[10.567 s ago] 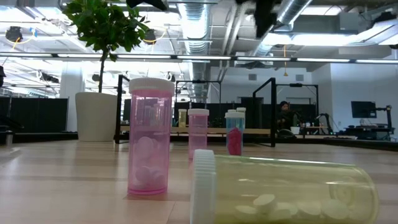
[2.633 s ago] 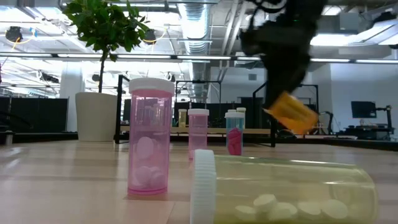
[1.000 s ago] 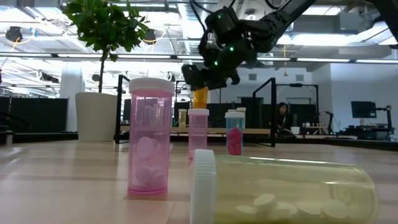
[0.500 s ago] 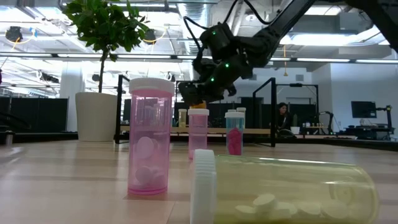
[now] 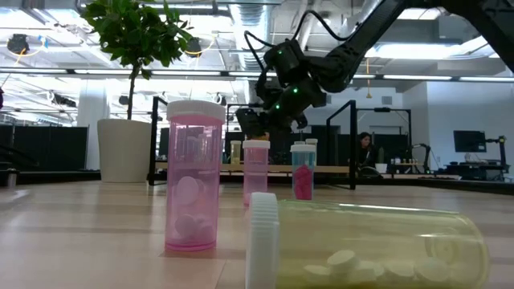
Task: Pick and place medicine bottles onto shelf by color
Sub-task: Put the orange pill bottle on the shelf
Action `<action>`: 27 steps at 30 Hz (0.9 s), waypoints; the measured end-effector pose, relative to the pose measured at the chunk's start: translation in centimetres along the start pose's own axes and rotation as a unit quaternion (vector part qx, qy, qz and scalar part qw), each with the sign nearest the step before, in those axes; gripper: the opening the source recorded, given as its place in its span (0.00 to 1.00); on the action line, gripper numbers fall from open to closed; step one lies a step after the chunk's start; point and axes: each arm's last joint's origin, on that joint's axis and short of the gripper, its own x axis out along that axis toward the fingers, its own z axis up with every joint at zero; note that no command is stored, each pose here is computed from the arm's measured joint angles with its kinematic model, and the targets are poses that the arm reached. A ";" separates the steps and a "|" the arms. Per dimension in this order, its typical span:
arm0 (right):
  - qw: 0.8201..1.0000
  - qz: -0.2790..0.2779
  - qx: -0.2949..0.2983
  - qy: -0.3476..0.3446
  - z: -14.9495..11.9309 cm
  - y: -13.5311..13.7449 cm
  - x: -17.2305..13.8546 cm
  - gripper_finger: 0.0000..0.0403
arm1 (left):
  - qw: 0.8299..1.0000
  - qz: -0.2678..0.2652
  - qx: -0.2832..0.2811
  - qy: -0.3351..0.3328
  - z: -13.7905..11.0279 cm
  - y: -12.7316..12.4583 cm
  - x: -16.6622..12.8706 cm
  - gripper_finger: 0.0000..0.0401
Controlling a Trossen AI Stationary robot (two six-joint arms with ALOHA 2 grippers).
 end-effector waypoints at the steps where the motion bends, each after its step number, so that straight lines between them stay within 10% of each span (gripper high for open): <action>1: 1.000 -0.001 0.002 -0.002 0.1 -0.1 0.0 0.56 | 1.000 0.000 -0.001 0.001 0.0 0.0 0.0 0.46; 27: 1.000 0.008 0.022 0.008 -0.1 -1.5 1.1 0.56 | 1.000 0.001 0.001 0.007 0.3 0.7 0.5 0.46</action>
